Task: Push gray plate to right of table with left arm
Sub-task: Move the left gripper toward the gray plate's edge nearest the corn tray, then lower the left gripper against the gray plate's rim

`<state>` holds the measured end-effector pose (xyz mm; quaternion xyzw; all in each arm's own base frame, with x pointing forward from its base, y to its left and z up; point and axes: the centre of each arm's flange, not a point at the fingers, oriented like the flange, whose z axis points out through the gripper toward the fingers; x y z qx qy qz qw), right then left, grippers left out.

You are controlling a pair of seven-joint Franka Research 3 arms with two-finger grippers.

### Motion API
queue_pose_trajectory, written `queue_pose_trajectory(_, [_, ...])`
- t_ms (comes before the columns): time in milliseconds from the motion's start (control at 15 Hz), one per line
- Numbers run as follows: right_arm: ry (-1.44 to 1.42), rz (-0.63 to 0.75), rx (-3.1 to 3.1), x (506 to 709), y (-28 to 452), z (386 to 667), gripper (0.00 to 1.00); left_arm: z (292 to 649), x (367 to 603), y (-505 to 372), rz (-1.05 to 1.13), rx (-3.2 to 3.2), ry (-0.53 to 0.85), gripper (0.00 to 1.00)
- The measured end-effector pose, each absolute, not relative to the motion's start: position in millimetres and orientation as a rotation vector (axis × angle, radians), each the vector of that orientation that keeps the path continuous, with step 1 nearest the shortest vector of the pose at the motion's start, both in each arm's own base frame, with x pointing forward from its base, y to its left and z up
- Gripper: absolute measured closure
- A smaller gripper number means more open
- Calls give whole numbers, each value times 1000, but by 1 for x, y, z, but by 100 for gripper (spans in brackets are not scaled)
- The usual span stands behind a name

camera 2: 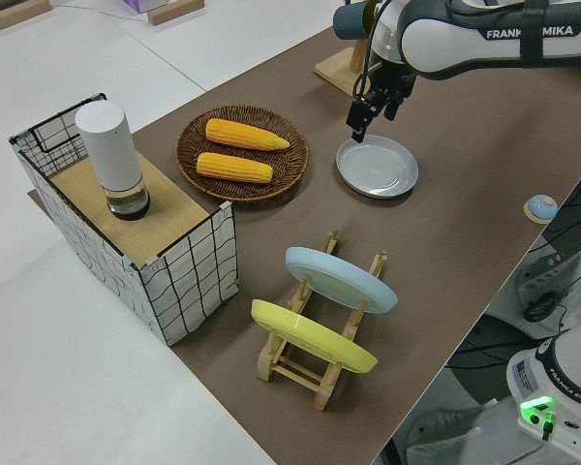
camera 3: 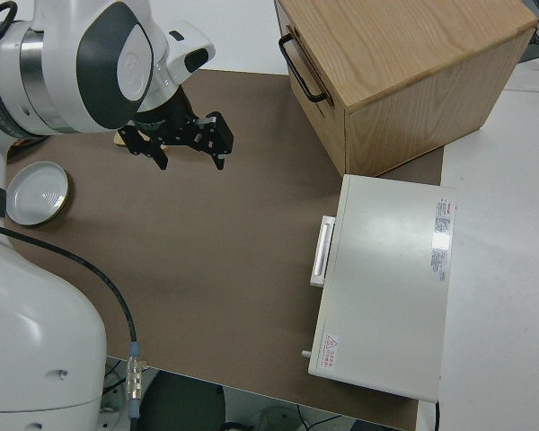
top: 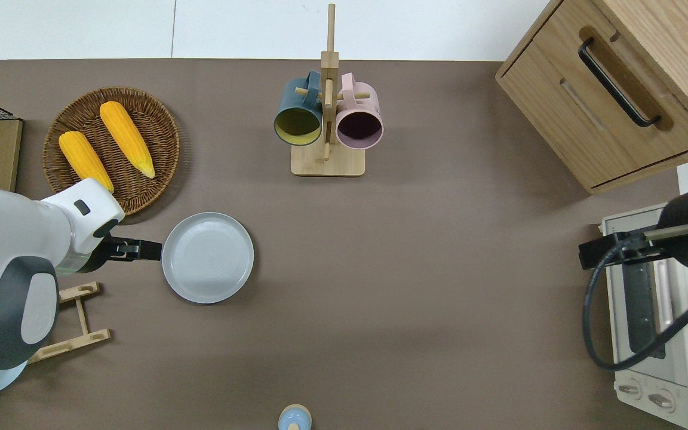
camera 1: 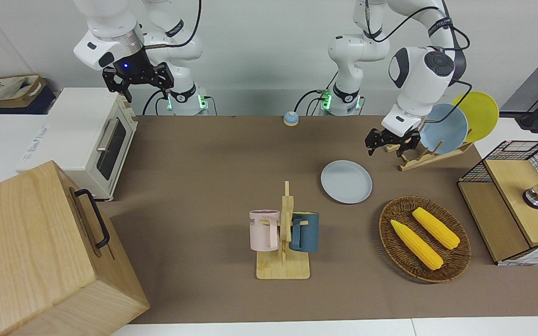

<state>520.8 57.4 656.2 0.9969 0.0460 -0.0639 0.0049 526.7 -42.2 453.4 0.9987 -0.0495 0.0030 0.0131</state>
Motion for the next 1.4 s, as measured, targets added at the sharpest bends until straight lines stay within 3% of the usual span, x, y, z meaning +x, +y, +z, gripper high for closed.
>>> queue_pose_trajectory(1400, [144,-200,3122,521,57,656,1,340,516,-40,73,3112,-39,0])
